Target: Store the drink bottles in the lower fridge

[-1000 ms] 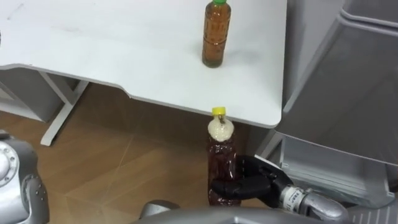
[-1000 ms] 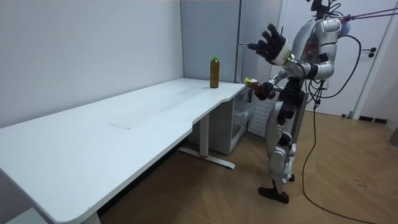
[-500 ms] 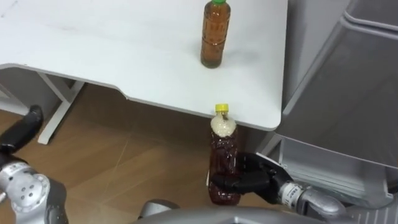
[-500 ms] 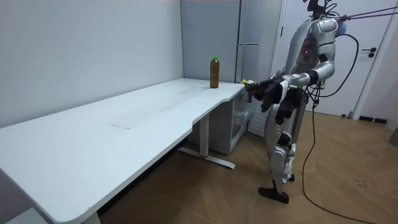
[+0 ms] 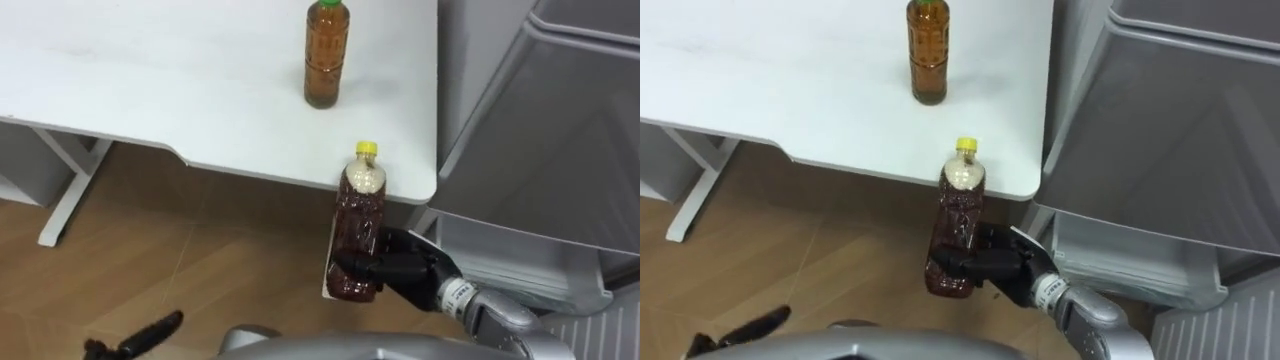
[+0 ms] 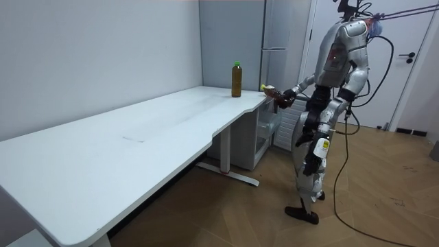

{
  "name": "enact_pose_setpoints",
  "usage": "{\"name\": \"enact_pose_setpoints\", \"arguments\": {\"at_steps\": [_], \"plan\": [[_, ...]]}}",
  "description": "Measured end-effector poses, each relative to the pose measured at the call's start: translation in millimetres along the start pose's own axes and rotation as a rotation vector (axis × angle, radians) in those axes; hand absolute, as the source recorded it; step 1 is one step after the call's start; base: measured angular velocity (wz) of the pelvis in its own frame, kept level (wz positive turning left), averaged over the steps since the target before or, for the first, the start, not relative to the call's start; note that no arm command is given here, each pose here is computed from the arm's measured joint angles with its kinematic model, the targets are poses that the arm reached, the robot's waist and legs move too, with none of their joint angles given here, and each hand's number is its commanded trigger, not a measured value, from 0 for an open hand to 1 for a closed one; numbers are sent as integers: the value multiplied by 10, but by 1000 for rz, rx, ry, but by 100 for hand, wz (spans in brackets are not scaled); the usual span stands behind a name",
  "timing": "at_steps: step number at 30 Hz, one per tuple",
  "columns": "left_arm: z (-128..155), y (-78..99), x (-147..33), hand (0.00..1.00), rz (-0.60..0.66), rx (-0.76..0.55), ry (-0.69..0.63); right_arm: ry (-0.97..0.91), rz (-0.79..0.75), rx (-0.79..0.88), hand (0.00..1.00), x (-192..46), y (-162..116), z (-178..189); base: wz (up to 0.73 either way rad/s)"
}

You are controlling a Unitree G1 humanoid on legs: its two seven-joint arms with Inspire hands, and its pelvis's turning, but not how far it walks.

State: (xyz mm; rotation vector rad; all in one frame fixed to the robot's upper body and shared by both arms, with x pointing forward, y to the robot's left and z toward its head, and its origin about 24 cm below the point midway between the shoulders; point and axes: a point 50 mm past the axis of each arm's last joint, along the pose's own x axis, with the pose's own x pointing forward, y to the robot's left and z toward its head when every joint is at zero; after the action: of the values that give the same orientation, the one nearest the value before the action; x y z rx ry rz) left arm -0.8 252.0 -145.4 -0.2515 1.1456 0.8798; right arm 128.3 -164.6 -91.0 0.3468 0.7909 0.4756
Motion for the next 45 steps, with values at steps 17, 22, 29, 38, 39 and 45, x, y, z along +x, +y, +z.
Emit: {"name": "enact_pose_setpoints", "arguments": {"at_steps": [17, 22, 29, 38, 39, 45], "plan": [[-33, -248, 70, 0, -202, 896, -31, 6, -42, -12, 100, -32, -69, 20, -2], [4, -305, 81, 0, -230, 975, -37, -19, -45, 25, 100, -29, -70, 22, -4], [9, -318, 81, 0, -242, 1028, -39, -25, -88, 92, 100, -42, -114, -43, -10], [-48, -274, 72, 0, -261, 1109, -28, -19, -203, 152, 100, -129, -251, -132, -6], [-62, -258, 69, 0, -260, 1118, -27, -22, -220, 177, 100, -137, -269, -153, 0], [-116, -250, 54, 0, -274, 1142, -15, -15, -317, 215, 100, -216, -374, -226, 0]]}}
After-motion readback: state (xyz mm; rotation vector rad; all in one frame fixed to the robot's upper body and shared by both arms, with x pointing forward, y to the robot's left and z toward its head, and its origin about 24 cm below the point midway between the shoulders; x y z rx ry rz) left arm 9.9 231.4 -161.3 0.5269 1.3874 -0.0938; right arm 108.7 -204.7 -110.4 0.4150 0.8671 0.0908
